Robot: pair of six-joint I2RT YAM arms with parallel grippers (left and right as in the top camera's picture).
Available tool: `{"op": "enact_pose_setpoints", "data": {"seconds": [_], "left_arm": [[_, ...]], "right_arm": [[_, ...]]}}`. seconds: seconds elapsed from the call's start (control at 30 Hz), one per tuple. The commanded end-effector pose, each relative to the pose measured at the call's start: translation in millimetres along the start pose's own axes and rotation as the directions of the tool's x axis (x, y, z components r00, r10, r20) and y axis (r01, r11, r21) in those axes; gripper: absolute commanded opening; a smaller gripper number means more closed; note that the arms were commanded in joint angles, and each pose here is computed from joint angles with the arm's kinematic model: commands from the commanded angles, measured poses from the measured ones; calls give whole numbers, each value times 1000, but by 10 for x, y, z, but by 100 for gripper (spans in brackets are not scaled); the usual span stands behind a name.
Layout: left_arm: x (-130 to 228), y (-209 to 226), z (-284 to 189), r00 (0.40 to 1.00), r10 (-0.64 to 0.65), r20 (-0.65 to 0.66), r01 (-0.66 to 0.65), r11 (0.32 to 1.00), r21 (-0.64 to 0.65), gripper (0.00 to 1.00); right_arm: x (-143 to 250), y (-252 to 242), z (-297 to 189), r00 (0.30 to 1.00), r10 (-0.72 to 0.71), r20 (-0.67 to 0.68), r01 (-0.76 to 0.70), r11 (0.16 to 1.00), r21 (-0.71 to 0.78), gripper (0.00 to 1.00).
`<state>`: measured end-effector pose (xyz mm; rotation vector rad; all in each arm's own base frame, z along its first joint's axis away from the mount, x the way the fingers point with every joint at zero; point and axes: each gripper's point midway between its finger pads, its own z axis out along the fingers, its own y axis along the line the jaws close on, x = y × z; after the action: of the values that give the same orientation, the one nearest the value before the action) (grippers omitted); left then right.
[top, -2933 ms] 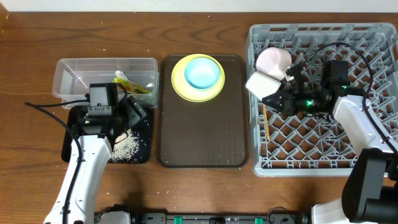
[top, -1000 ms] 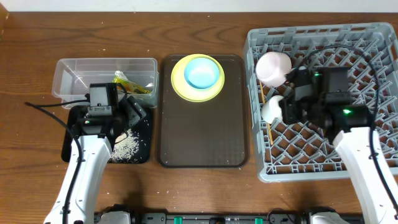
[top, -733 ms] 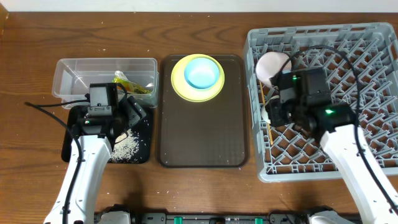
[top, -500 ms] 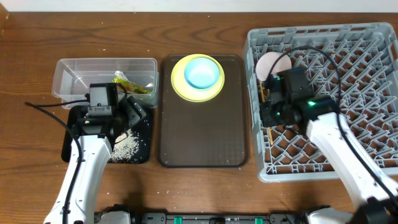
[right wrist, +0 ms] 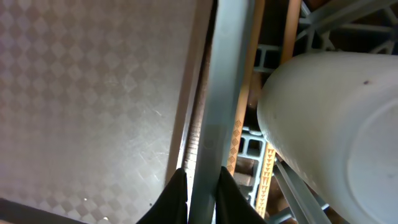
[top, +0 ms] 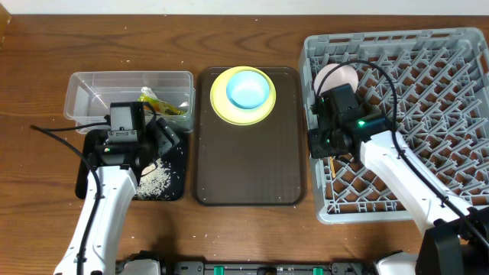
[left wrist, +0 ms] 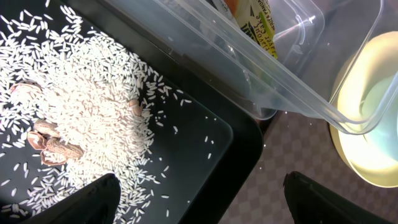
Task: Sort waste into correct bins and load items into the dishwasher rack
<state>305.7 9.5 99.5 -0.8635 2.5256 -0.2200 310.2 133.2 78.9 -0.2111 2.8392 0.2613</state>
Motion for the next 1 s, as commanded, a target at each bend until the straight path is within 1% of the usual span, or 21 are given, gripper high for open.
{"op": "enact_pose_setpoints", "data": {"seconds": [0.0, 0.07, 0.17, 0.37, 0.6, 0.97], "left_arm": [[-5, 34, -6, 1000, -8, 8, 8, 1000, -11, 87], [-5, 34, -6, 1000, -8, 8, 8, 1000, -11, 87], [-5, 34, -6, 1000, -8, 7, 8, 1000, -11, 87], [-4, 35, -6, 1000, -8, 7, 8, 1000, -11, 87], [-5, 34, -6, 1000, -8, 8, 8, 1000, -11, 87], [-5, 34, -6, 1000, -8, 8, 8, 1000, -11, 87]], "right_arm": [[-73, 79, 8, 999, 6, 32, -5, 1000, -21, 6], [-90, 85, 7, 999, 22, 39, -22, 999, -24, 4], [-106, 98, 7, 998, 37, 45, -36, 999, -27, 2], [-115, 100, 6, 998, 40, 49, -38, 999, -28, 2], [-194, 135, 0, 994, 82, 78, -78, 996, -49, 3], [-249, 202, -4, 991, 81, 102, -75, 995, -63, 4]]}}
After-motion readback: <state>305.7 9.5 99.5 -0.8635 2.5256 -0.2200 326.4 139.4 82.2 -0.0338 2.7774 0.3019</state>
